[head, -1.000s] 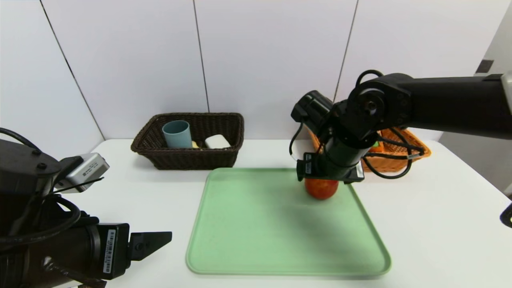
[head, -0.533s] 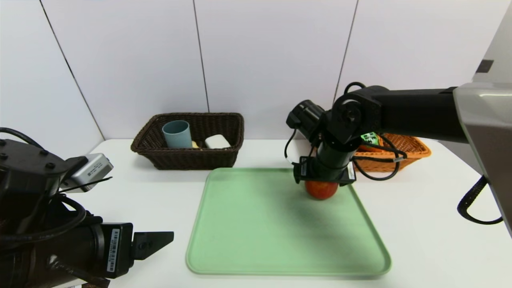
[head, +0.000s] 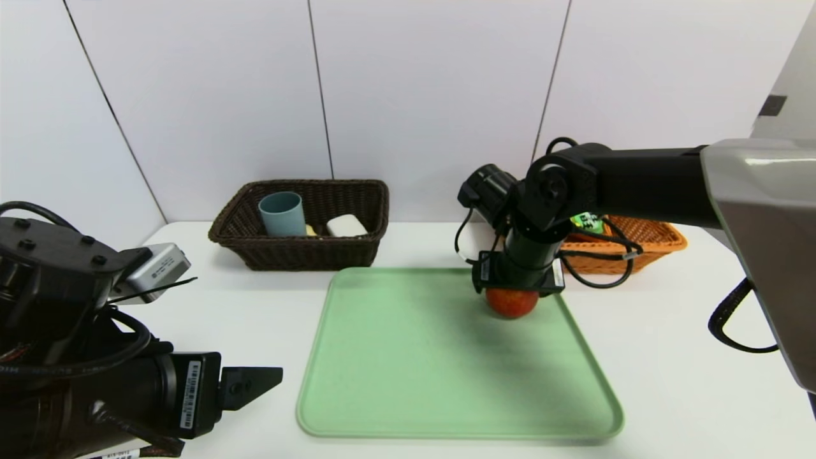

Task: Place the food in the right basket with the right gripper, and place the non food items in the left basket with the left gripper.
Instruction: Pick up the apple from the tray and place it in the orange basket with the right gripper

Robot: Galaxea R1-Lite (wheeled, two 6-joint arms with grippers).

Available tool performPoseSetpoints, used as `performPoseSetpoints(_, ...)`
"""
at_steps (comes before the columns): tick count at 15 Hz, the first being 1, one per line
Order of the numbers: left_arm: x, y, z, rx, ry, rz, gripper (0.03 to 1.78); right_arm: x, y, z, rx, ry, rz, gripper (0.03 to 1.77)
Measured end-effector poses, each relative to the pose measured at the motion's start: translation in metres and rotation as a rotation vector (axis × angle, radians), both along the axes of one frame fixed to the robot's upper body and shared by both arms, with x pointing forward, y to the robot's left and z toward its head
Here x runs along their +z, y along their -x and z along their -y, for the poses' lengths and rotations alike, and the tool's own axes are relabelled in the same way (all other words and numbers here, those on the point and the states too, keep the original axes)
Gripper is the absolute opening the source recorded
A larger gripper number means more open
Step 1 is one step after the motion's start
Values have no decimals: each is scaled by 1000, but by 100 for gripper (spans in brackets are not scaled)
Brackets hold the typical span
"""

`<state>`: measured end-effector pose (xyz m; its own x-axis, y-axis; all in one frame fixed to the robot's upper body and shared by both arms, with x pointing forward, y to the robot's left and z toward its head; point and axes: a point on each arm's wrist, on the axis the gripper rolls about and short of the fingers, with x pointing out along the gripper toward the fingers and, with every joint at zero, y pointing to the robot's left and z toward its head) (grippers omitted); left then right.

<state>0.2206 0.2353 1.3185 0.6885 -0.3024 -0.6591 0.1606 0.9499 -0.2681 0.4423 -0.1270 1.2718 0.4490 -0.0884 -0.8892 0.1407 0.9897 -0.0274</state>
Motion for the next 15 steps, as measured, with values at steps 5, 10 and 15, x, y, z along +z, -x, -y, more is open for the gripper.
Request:
performPoseSetpoints(5,0,-3,2,-2,-3,-4,169,-1,-2,2,-5,-5,-5,126)
performPoseSetpoints(10,1,-5,4,0,-4,-6,169,23,20,-14,78,-86,14,126)
performPoseSetpoints(15,-4,-8,7,3,-17,-25,169,82,58,-15,246,-270,82,126)
